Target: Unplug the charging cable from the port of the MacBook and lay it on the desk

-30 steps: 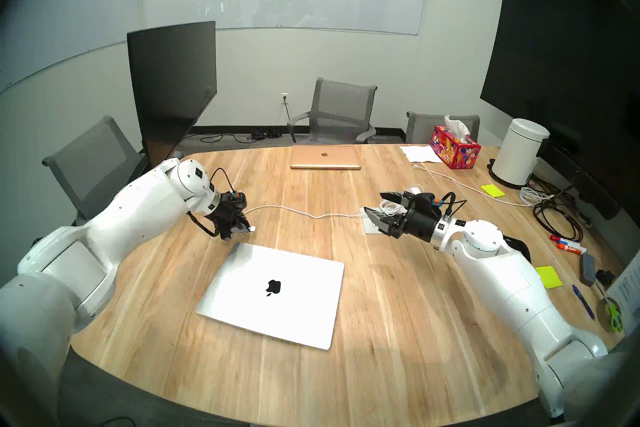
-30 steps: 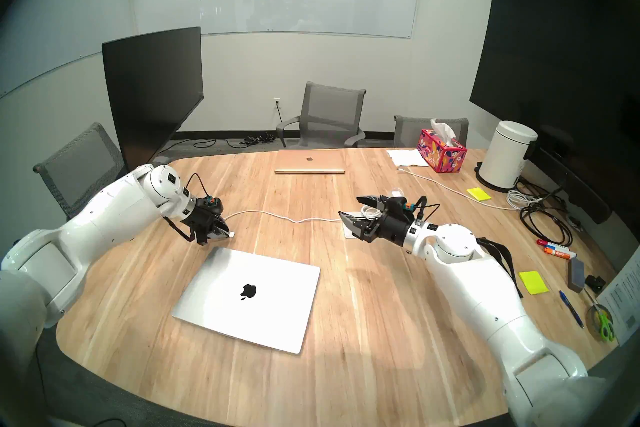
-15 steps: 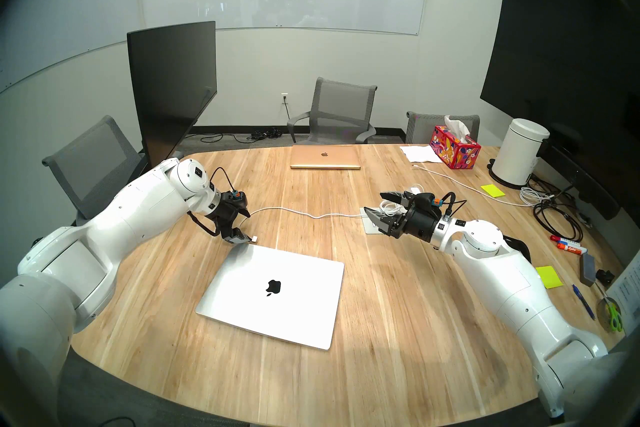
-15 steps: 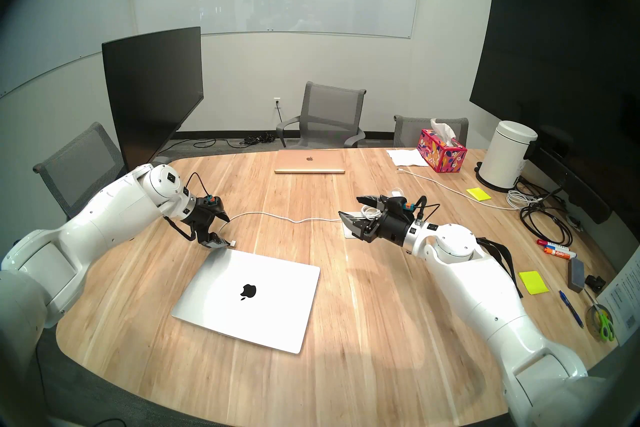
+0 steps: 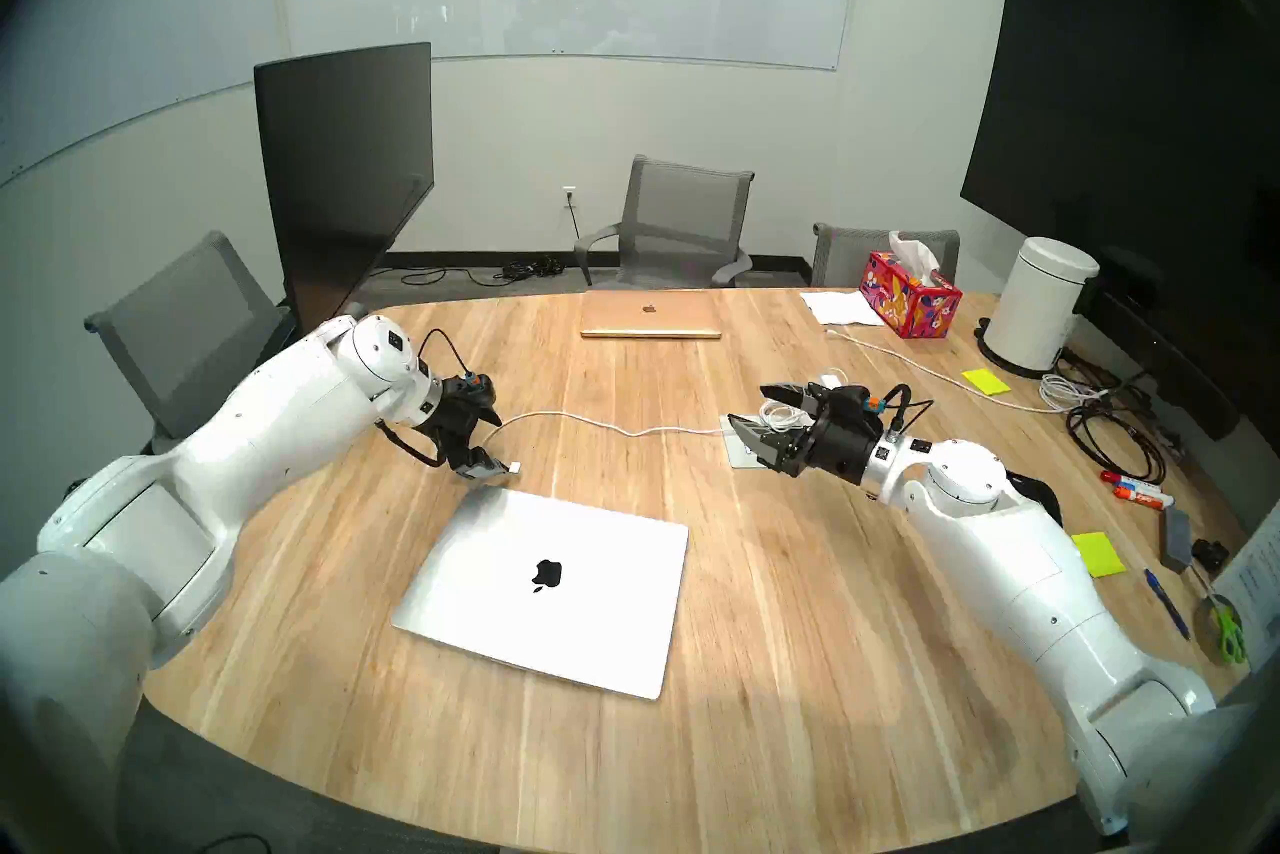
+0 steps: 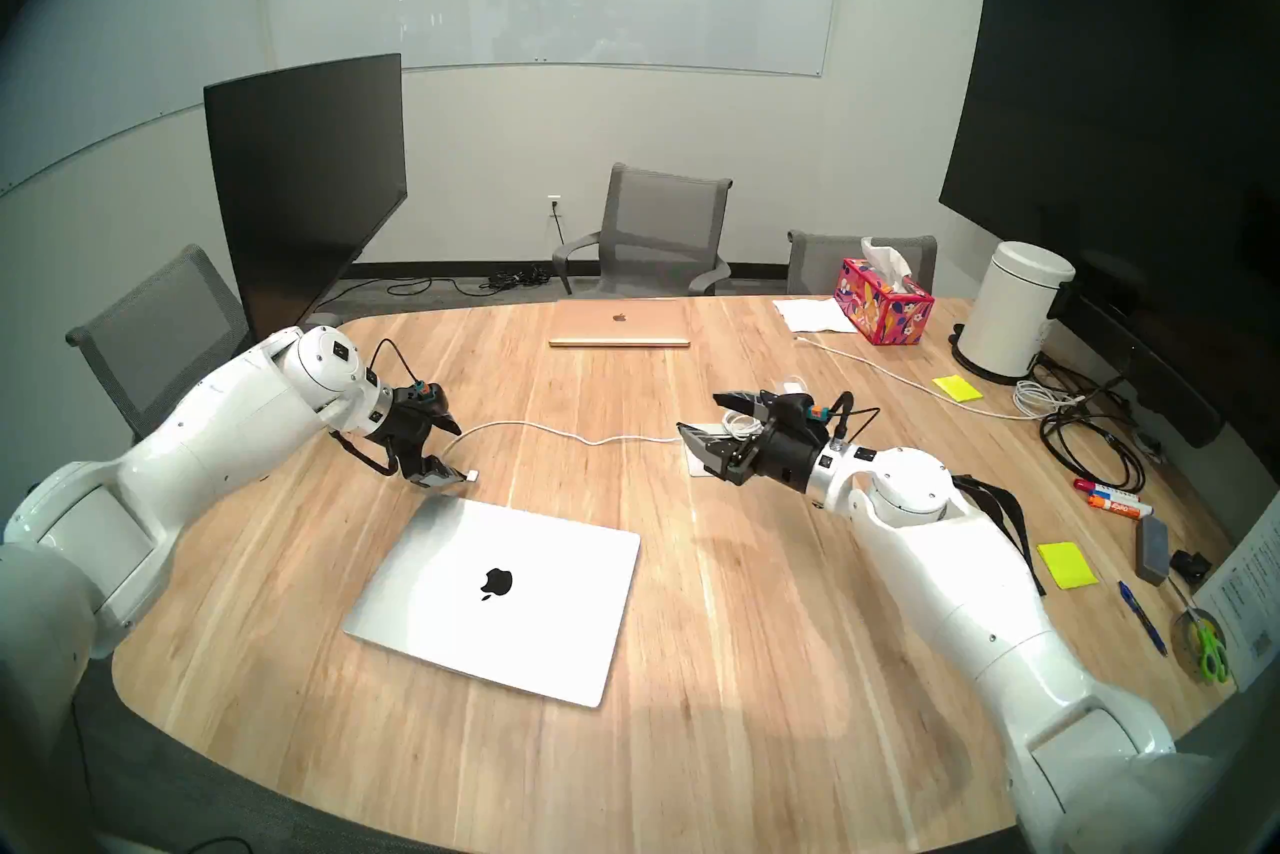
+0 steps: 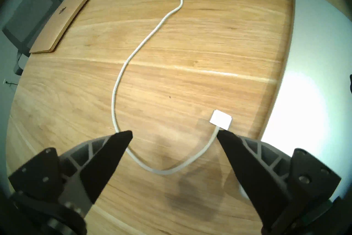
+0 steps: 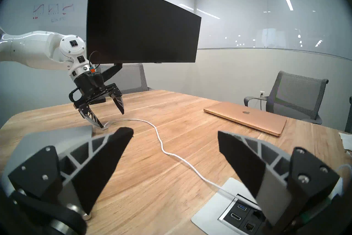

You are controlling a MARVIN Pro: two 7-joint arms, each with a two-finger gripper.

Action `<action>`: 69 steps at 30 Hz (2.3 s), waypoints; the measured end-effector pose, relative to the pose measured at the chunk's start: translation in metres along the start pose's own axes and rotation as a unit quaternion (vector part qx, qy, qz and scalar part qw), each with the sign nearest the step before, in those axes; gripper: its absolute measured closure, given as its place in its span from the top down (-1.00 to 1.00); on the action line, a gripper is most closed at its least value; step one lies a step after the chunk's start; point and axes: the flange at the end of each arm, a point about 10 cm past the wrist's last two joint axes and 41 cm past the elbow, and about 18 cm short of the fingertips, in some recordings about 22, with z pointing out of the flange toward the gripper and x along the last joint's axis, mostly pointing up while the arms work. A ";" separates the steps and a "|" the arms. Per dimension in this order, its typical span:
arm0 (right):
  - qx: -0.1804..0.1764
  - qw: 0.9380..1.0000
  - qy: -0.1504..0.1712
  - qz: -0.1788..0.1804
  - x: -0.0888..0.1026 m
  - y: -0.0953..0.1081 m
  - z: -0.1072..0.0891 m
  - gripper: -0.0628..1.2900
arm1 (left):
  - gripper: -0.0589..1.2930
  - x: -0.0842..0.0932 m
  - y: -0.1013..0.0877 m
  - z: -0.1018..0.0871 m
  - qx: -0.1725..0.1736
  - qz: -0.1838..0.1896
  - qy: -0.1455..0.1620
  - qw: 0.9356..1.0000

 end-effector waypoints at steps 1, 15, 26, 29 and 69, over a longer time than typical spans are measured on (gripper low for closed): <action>0.000 1.000 0.000 0.000 0.000 0.000 0.000 0.89 | 0.85 0.001 -0.001 0.000 0.001 -0.004 0.003 1.000; 0.000 1.000 0.000 0.000 0.000 0.000 0.000 0.89 | 0.85 0.009 -0.004 -0.002 0.013 -0.039 0.024 0.999; 0.000 1.000 0.000 0.000 0.000 0.000 0.000 0.89 | 0.85 0.006 0.012 0.027 0.057 -0.037 -0.019 0.998; 0.000 1.000 0.000 0.000 0.000 0.000 0.000 0.89 | 0.85 0.010 0.014 0.029 0.064 -0.038 -0.017 0.997; 0.000 1.000 0.000 0.000 0.000 0.000 0.000 0.90 | 0.85 0.025 0.006 0.018 0.057 -0.104 0.038 0.992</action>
